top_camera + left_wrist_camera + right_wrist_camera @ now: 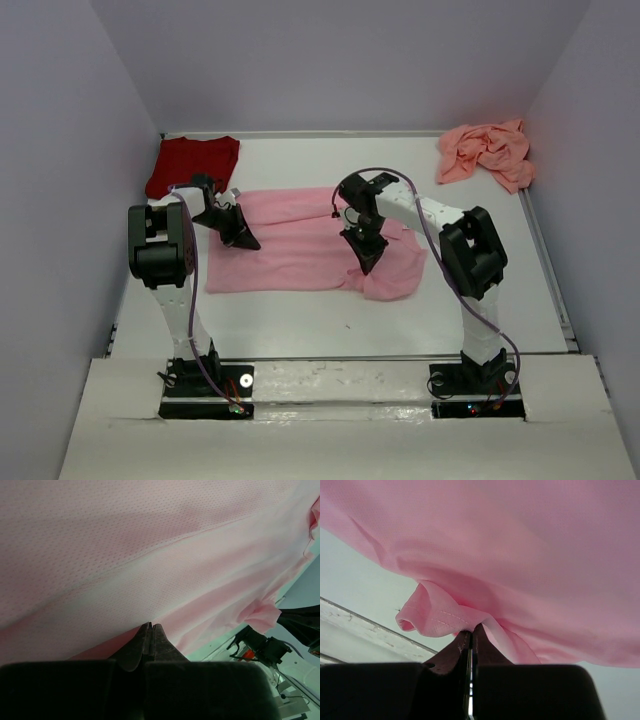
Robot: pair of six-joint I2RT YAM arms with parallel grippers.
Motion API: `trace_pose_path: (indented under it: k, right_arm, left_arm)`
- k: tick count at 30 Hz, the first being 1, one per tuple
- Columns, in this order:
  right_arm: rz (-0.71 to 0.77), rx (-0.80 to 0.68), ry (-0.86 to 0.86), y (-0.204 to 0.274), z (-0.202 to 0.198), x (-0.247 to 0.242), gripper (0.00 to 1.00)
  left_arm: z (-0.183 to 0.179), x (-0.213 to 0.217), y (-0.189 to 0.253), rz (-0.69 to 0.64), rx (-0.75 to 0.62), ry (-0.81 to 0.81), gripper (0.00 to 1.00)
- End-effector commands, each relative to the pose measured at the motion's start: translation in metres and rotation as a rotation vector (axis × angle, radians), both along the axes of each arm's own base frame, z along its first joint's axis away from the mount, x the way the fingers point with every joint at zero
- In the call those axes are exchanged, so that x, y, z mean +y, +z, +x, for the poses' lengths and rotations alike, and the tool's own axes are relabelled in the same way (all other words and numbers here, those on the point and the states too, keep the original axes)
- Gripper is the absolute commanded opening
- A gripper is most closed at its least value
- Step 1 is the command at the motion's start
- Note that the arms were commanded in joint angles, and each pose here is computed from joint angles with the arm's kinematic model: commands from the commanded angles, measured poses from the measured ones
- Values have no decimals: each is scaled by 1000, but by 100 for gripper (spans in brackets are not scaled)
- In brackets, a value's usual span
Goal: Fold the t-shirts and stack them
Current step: Fold the tshirt
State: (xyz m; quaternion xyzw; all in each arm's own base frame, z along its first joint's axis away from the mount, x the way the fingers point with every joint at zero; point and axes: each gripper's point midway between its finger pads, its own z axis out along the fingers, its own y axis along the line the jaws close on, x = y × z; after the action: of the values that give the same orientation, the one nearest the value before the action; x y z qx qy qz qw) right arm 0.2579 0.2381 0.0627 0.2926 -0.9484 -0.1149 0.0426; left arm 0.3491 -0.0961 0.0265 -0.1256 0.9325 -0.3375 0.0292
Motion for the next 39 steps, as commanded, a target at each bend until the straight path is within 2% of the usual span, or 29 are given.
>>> trace_pose_path:
  k: [1, 2, 3, 4, 6, 9, 18, 20, 23, 25, 28, 34, 37, 39]
  right_arm:
    - [-5, -116, -14, -1, 29, 2, 0]
    - [-28, -132, -24, -4, 34, -4, 0]
    - [-37, -134, -24, -7, 36, -4, 8]
    - [-43, -145, -56, -7, 40, -3, 44]
    - [-25, -155, -71, -3, 42, 1, 97]
    - [43, -161, -94, 11, 40, 11, 100]
    - [184, -398, -277, 101, 53, 5, 100]
    - [202, -475, -360, 115, 56, -2, 100]
    - [256, -590, -523, 148, 40, -26, 100]
    - [292, -518, -548, 139, 20, -24, 100]
    - [231, -402, -520, 122, -13, -26, 100]
    - [252, -332, -478, 110, -54, -7, 100]
    - [257, -303, -450, 100, -72, 4, 93]
    - [203, -270, -457, 87, -84, 2, 89]
  left_arm:
    - [5, 0, 9, -5, -13, -11, 0]
    - [5, 0, 8, -6, -12, -10, 0]
    - [6, 0, 9, -4, -15, -10, 0]
    - [6, 0, 9, -4, -13, -11, 0]
    - [5, 0, 8, -2, -11, -11, 0]
    - [5, 0, 7, -1, -11, -12, 0]
    - [5, 0, 8, -5, -10, -5, 0]
    - [6, 0, 9, -4, -12, -5, 0]
    - [5, 1, 9, -1, -12, -4, 0]
    - [5, 0, 9, -2, -12, -5, 0]
    - [6, 1, 9, 0, -14, -2, 0]
    - [5, 2, 8, 11, -14, -5, 0]
    - [4, 3, 8, 18, -18, -7, 0]
    - [4, 3, 7, 22, -18, -6, 0]
